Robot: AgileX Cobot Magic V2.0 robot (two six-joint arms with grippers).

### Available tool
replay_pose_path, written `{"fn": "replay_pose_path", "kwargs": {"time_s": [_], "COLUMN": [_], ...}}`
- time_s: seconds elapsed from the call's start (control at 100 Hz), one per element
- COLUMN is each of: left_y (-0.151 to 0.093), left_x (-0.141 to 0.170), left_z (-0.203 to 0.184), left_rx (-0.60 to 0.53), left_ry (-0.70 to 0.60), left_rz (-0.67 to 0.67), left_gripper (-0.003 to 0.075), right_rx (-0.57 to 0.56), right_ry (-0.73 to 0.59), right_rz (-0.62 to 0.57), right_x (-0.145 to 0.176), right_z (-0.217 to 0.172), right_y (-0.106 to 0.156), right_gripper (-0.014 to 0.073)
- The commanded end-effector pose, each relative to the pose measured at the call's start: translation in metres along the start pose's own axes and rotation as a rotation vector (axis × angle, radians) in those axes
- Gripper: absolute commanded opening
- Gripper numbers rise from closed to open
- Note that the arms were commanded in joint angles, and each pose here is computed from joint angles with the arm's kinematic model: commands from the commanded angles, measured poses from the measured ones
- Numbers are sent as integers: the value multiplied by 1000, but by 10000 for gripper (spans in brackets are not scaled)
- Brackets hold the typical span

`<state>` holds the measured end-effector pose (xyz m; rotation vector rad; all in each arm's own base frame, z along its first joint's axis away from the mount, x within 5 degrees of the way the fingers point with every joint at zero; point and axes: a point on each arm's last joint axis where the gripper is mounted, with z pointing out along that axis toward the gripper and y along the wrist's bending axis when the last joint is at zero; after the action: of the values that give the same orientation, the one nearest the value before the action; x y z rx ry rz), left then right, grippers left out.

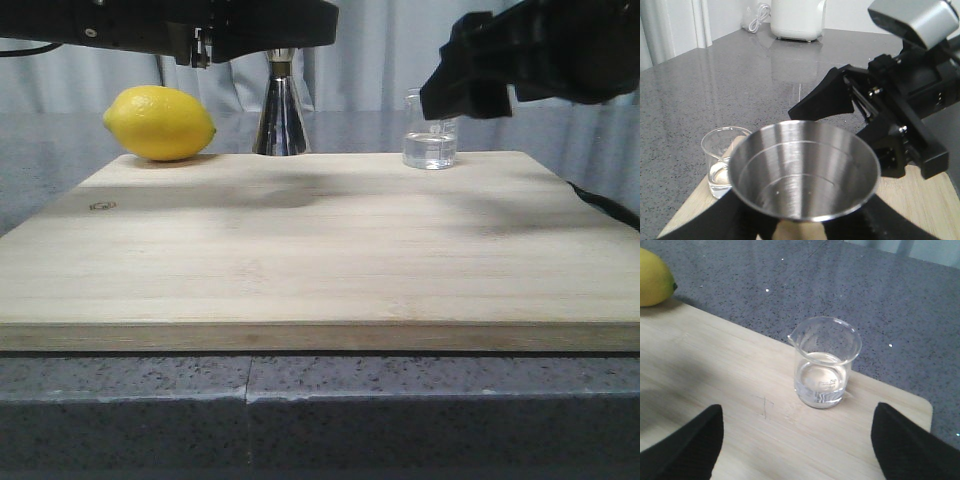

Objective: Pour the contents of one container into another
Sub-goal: 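Reach the right gripper down and grasp the glass beaker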

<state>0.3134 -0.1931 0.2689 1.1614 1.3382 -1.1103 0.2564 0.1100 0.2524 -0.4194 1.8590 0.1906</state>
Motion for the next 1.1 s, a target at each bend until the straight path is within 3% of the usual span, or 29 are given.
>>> {"fn": "replay_pose_path", "kwargs": {"time_s": [0.0, 0.18, 0.45, 1.09], "left_y": [-11, -11, -11, -11], "left_x": [-39, -39, -39, -39], "left_z": [-3, -3, -3, -3], "left_rx": [42, 42, 42, 42], "left_ry": [-164, -164, -164, -164], "left_rz": [45, 45, 45, 45], "left_gripper": [281, 281, 281, 281], "right_rx": [50, -12, 15, 32], "right_ry": [-199, -285, -404, -409], "right_rz": [45, 99, 95, 82], "right_x": [-11, 7, 22, 27], "right_z": [4, 23, 44, 78], "right_y": [-3, 4, 2, -6], "right_gripper": [551, 551, 551, 551]}}
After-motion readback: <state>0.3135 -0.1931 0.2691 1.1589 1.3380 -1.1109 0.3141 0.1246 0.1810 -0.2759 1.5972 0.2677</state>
